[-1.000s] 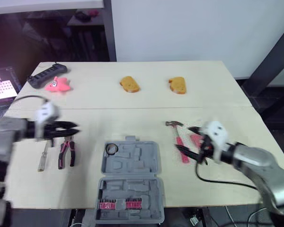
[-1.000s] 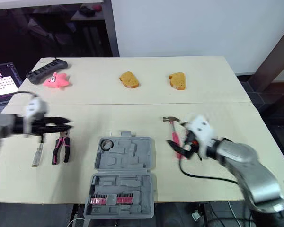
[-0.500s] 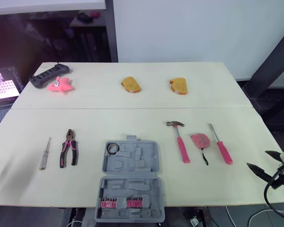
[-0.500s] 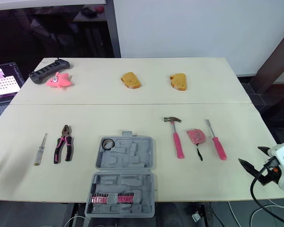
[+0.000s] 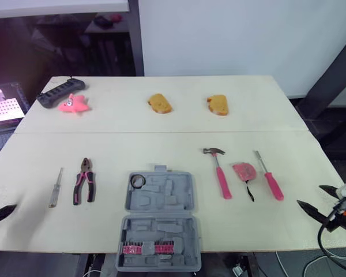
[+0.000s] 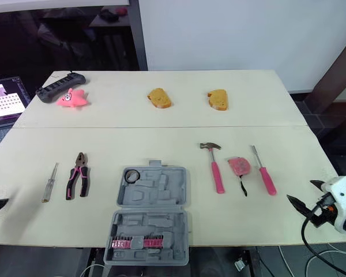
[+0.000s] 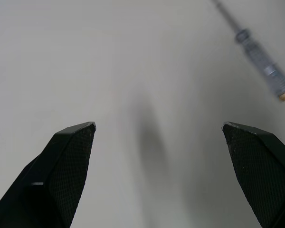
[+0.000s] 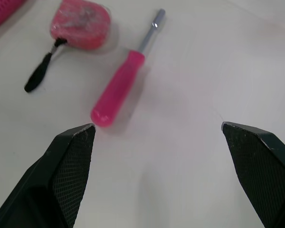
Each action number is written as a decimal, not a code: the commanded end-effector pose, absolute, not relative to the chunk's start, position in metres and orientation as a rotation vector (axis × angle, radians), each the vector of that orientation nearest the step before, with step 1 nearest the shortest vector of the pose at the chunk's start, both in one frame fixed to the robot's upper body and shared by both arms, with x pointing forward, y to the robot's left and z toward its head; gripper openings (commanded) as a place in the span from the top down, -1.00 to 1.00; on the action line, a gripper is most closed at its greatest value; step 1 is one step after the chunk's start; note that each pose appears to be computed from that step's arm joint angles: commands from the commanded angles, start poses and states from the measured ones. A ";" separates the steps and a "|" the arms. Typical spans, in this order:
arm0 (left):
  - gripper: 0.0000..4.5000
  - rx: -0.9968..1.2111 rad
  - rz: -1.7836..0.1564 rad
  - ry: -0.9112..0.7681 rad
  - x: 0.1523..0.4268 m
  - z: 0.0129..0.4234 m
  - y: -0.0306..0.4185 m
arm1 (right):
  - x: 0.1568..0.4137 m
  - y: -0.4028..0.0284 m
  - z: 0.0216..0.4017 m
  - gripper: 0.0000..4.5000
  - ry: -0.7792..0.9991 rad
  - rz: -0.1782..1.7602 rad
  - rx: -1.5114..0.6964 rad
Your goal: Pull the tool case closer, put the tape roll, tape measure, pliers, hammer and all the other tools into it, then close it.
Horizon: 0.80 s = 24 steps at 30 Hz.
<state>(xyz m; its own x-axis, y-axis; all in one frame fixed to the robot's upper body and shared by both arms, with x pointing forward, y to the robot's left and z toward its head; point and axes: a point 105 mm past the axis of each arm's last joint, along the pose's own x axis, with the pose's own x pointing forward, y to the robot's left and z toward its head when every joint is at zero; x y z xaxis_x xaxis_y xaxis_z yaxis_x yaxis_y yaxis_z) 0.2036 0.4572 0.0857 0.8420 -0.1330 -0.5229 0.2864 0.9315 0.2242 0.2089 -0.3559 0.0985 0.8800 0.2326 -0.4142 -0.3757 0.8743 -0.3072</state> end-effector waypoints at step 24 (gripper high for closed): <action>-0.99 0.277 -1.256 0.054 0.207 0.151 0.187 | 0.267 -0.226 0.068 -1.00 0.417 0.017 -0.094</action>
